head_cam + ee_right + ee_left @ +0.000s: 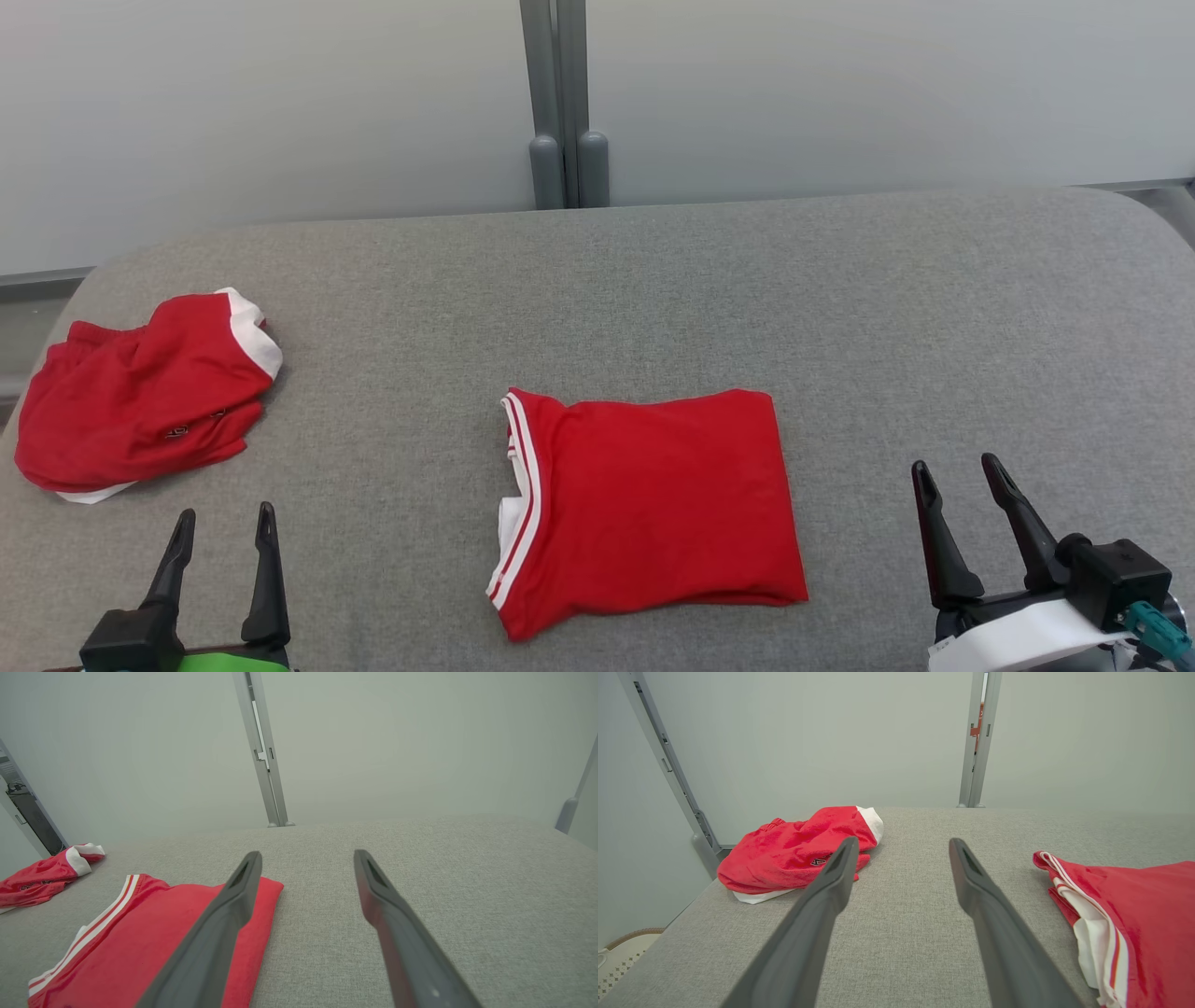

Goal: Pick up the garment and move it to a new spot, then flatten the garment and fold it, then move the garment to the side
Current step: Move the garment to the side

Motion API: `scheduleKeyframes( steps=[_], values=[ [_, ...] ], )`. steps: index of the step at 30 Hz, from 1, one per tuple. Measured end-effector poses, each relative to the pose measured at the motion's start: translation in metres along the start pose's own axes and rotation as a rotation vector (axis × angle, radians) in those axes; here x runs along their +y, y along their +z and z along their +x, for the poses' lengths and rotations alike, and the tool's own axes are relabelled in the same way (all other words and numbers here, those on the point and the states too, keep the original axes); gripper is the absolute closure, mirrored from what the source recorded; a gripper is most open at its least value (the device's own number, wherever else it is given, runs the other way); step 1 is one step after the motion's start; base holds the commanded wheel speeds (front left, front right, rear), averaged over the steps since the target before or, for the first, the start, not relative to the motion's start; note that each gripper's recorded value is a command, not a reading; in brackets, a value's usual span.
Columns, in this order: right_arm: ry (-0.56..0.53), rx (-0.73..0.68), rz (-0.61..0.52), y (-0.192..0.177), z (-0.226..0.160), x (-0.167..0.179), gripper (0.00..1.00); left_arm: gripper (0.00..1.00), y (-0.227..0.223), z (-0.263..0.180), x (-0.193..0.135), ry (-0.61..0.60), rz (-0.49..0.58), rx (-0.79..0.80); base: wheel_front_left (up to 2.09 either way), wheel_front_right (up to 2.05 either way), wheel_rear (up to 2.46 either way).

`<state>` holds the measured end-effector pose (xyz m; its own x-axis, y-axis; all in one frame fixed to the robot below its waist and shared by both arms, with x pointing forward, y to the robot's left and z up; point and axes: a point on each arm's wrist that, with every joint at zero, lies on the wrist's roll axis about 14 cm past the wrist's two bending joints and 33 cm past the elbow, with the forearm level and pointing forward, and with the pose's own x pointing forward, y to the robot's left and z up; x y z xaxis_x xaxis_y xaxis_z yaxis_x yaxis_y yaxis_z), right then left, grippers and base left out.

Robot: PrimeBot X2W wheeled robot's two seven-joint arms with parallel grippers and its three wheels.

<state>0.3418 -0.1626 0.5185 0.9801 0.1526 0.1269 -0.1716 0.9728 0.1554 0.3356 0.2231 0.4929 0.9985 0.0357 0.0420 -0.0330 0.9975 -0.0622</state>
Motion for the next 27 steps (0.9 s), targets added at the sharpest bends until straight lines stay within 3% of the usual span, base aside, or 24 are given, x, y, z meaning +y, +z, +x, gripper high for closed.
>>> scheduleKeyframes(
  steps=[27],
  values=[
    [0.018, 0.007, -0.005, -0.0024, 0.0007, 0.0057, 0.0, 0.0, -0.0027, -0.0016, 0.0033, 0.011, -0.004, 0.009, 0.0, 0.0, 0.0]
  ],
)
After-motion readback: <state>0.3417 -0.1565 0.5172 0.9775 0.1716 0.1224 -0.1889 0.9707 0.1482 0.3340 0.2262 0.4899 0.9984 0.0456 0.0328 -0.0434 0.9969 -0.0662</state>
